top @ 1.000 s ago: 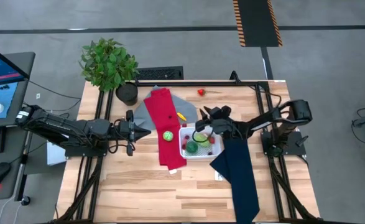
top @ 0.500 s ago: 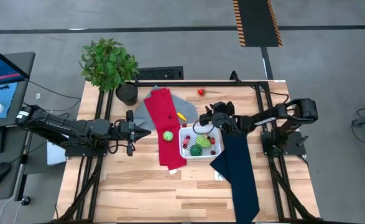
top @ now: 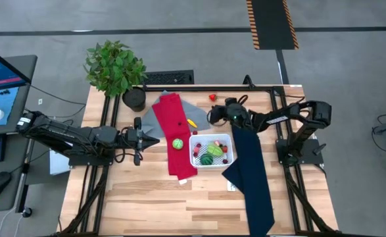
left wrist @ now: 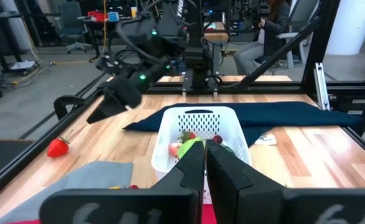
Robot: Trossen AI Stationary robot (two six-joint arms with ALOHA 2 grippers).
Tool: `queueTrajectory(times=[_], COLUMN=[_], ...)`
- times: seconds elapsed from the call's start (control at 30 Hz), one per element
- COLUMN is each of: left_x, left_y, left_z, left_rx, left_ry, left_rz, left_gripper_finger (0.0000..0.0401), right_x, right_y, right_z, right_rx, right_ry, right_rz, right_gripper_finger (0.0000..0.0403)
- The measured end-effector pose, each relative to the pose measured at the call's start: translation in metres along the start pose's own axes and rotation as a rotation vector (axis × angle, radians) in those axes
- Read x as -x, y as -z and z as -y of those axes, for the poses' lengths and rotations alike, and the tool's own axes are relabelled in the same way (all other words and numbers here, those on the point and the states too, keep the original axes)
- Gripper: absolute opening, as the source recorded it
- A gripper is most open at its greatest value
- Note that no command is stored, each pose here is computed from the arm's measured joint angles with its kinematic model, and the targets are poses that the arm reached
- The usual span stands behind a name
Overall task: Pick and placing Produce into tupperware
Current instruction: Put the strawberry into the white bin
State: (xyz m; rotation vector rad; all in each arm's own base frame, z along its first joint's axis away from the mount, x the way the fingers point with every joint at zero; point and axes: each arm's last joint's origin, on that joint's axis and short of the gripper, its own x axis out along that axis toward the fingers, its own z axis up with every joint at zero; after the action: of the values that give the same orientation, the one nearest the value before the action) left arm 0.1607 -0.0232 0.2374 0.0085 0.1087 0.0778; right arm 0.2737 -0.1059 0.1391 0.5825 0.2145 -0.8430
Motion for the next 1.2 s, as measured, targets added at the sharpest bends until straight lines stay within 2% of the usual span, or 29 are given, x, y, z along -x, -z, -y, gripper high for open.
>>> queueTrajectory(times=[0.1, 0.23, 0.47, 0.53, 0.73, 1.2], left_x=[0.0, 0.0, 0.0, 0.0, 0.0, 0.0], left_y=[0.0, 0.0, 0.0, 0.0, -0.001, -0.001], left_z=[0.0, 0.0, 0.0, 0.001, 0.002, 0.002], left_rx=[0.0, 0.0, 0.0, 0.0, 0.002, 0.01], left_ry=[0.0, 0.0, 0.015, 0.034, 0.053, 0.053], left_rz=[0.0, 0.0, 0.001, 0.004, 0.01, 0.014], left_gripper_finger=[0.0006, 0.0006, 0.0006, 0.0006, 0.0006, 0.0006], right_x=[-0.004, -0.007, -0.009, -0.01, -0.013, -0.017], right_y=[-0.006, -0.009, -0.004, -0.006, -0.014, -0.022], right_z=[0.009, 0.015, 0.035, 0.037, 0.04, 0.054], right_rx=[-0.06, -0.078, -0.21, -0.252, -0.279, -0.335], right_ry=[-0.013, 0.005, 0.144, 0.148, 0.139, 0.134], right_rz=[-0.019, -0.025, -0.114, -0.101, -0.05, -0.071], right_gripper_finger=[0.0126, 0.0123, 0.0123, 0.0123, 0.0123, 0.0123])
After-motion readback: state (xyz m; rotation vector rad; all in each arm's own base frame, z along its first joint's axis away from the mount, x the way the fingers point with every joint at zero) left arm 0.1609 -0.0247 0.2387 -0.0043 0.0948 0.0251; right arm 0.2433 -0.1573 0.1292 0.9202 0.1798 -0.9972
